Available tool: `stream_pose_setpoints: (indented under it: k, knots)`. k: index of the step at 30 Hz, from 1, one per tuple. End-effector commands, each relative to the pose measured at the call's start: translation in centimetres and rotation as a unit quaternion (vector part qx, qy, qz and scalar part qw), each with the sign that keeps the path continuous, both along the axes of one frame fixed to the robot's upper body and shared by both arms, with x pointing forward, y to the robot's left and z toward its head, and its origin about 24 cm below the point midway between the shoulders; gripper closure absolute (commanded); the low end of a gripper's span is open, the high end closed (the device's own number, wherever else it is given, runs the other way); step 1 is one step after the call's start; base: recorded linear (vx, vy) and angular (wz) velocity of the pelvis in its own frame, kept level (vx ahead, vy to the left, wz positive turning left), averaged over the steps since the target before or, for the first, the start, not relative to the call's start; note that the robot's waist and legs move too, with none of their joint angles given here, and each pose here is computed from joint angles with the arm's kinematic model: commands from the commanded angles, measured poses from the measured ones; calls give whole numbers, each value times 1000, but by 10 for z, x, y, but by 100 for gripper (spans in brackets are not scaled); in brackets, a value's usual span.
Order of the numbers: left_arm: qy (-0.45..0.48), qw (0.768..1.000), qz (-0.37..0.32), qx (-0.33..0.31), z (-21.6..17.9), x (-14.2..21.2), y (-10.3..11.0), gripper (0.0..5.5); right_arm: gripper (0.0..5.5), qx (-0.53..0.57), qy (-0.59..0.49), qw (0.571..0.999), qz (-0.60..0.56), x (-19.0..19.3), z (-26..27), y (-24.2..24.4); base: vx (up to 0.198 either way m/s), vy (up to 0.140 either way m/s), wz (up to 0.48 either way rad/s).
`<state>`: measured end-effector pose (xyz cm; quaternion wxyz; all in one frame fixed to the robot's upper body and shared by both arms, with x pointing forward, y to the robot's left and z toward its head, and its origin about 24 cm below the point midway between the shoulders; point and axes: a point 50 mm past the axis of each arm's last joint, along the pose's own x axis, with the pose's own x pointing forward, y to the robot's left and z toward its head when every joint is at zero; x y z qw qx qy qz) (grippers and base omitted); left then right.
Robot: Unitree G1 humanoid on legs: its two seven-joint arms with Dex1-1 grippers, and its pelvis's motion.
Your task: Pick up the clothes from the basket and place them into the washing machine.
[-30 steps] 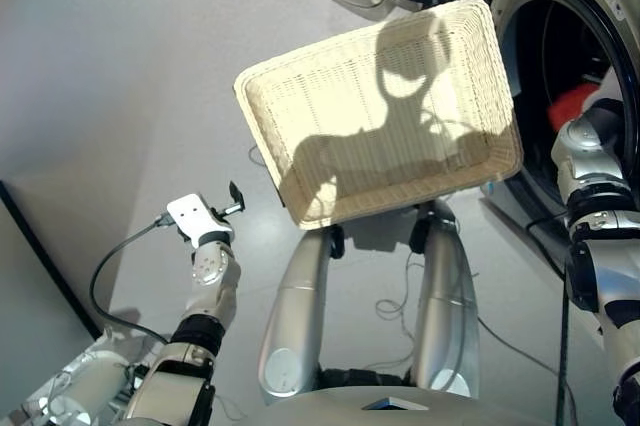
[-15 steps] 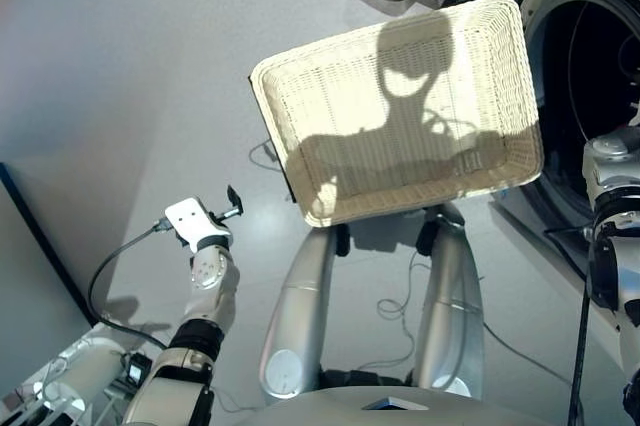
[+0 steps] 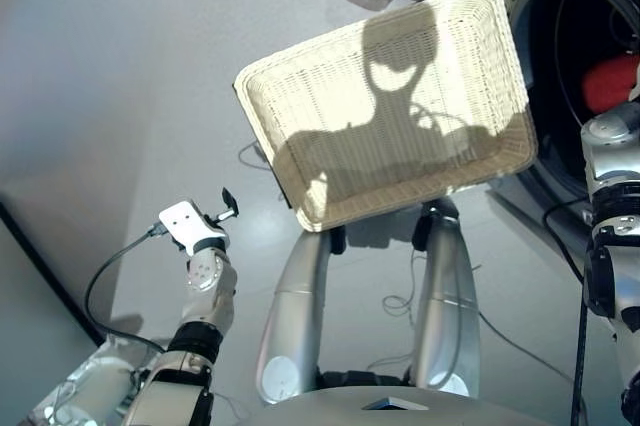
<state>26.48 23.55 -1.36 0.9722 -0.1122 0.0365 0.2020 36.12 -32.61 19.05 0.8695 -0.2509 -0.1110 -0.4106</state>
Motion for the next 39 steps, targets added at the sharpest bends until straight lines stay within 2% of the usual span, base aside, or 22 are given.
stream_pose_setpoints:
  k: [1, 5, 7, 8, 9, 12, 17, 19, 24, 30, 33, 35, 37, 39]
  knots:
    - [41, 998, 39, 0, -19, -33, 30, 0, 0, 77, -13, 994, 82, -9, -13, -17, 0, 0, 0]
    - [47, 998, 33, -3, -23, -38, 32, 0, 0, 154, -57, 983, 87, -12, -21, -24, 0, 0, 0]
    - [42, 999, 30, -12, -23, -35, 30, 0, 0, 285, -140, 937, 142, -11, -35, -16, 0, 0, 0]
    - [42, 999, 30, -12, -23, -35, 30, 0, 0, 286, -141, 937, 143, -12, -35, -16, 0, 0, 0]
    - [37, 999, 24, -15, -22, -34, 28, 0, 0, 353, -173, 899, 192, -8, -42, -9, 0, 0, 0]
    - [41, 999, 17, -27, -26, -34, 26, 0, 0, 383, -167, 884, 209, -7, -55, -4, 0, 0, 0]
    - [38, 999, 22, -16, -24, -30, 27, 0, 0, 276, -90, 942, 172, 0, -37, -2, 0, 0, 0]
    - [34, 999, 21, -19, -23, -29, 25, 0, 0, 303, -88, 924, 215, 3, -46, 9, 0, 0, 0]
    - [36, 999, 15, -22, -24, -30, 24, 0, 0, 261, -19, 931, 255, 5, -63, 27, 0, 0, 0]
    - [38, 999, 12, -12, -25, -30, 24, 0, 0, 94, 82, 921, 369, 8, -72, 88, 0, 0, 0]
    - [39, 999, 8, -11, -26, -30, 22, 0, 0, 89, 106, 910, 391, 5, -86, 101, 0, 0, 0]
    - [40, 999, 6, -9, -26, -30, 22, 0, 0, 64, 129, 901, 409, 2, -94, 112, 0, 0, 0]
    - [43, 999, -1, 0, -26, -29, 20, 0, 0, 3, 175, 875, 451, -1, -103, 136, 0, 0, 0]
    - [44, 999, -4, 2, -27, -29, 20, 0, 0, 2, 187, 870, 457, -2, -109, 139, 0, 0, 0]
